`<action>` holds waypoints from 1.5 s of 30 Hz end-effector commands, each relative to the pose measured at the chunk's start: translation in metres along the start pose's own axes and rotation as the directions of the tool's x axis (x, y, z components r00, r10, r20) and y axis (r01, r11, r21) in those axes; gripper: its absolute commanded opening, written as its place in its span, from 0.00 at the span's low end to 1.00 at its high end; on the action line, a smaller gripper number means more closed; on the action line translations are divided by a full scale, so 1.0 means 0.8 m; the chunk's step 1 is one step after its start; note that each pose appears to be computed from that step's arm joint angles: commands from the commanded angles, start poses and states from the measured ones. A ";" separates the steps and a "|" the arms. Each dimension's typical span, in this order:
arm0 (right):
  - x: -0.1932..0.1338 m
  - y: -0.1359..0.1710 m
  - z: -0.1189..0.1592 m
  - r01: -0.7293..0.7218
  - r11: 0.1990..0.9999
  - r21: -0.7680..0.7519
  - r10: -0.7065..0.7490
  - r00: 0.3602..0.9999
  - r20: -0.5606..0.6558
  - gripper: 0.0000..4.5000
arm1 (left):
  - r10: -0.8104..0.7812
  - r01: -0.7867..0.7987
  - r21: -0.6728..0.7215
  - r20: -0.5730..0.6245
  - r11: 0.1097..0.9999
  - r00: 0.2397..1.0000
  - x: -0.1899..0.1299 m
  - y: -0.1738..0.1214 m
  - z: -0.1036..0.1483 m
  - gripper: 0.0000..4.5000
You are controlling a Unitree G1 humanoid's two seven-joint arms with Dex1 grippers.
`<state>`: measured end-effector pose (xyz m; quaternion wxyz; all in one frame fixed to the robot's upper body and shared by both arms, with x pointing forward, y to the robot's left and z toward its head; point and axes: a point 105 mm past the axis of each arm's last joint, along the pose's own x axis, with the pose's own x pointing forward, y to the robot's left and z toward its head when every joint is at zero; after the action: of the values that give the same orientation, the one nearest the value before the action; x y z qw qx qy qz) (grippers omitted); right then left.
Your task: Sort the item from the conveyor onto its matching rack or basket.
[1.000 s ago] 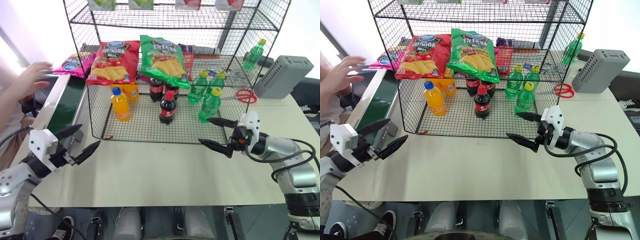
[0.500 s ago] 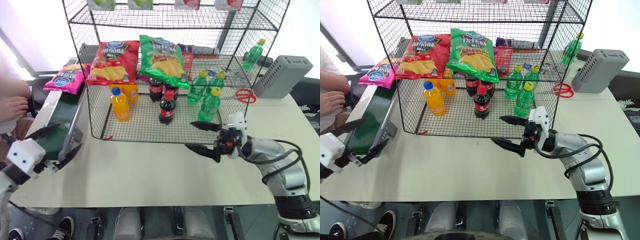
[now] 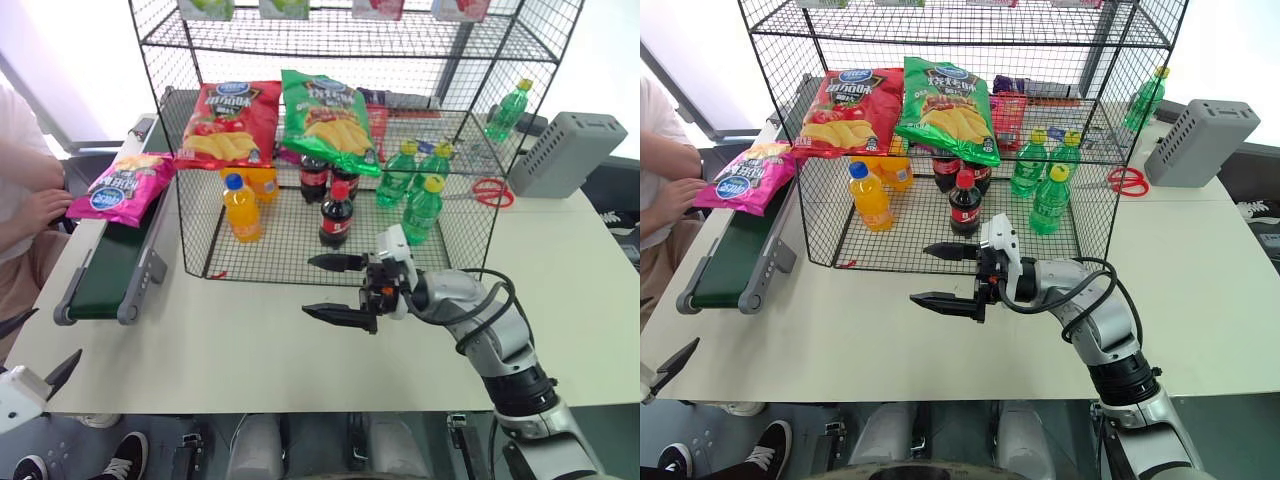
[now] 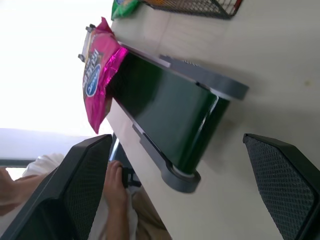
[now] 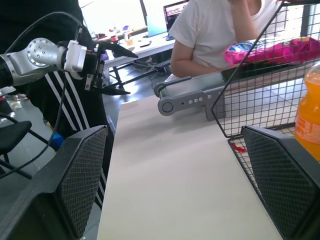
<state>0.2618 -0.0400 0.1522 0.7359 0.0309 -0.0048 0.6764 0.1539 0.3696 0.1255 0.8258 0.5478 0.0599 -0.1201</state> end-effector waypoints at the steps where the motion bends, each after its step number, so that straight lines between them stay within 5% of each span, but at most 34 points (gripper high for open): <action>1: 0.002 0.008 -0.001 -0.063 0.997 -0.043 0.062 0.998 -0.024 0.99 | 0.007 -0.007 0.040 -0.004 0.999 1.000 0.000 0.007 -0.004 1.00; 12: -0.002 0.004 -0.006 -0.085 0.995 -0.055 0.081 0.994 -0.067 0.99 | 0.024 -0.016 0.108 -0.072 0.994 0.997 0.014 0.022 -0.034 1.00; 33: -0.012 -0.006 0.001 -0.005 0.997 -0.080 0.000 0.998 -0.062 0.99 | 0.106 -0.100 0.080 -0.087 0.992 0.990 0.043 0.057 -0.039 1.00; 37: -0.024 -0.015 0.000 0.046 0.995 -0.093 -0.053 0.996 -0.069 1.00 | 0.086 -0.082 0.057 -0.081 0.995 0.993 0.045 0.053 -0.037 0.72; 43: -0.032 -0.017 0.002 0.064 0.992 -0.106 -0.073 0.994 -0.077 1.00 | 0.095 -0.096 -0.002 -0.089 0.995 0.991 0.049 0.051 -0.039 0.05; 45: -0.034 -0.021 0.006 0.079 0.990 -0.118 -0.088 0.994 -0.071 1.00 | 0.098 -0.100 -0.020 -0.096 0.995 0.991 0.050 0.052 -0.039 0.02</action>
<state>0.2749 -0.0651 0.1426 0.7588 -0.0270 0.0128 0.6507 0.2023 0.4091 0.1308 0.8281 0.5500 0.0892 -0.0626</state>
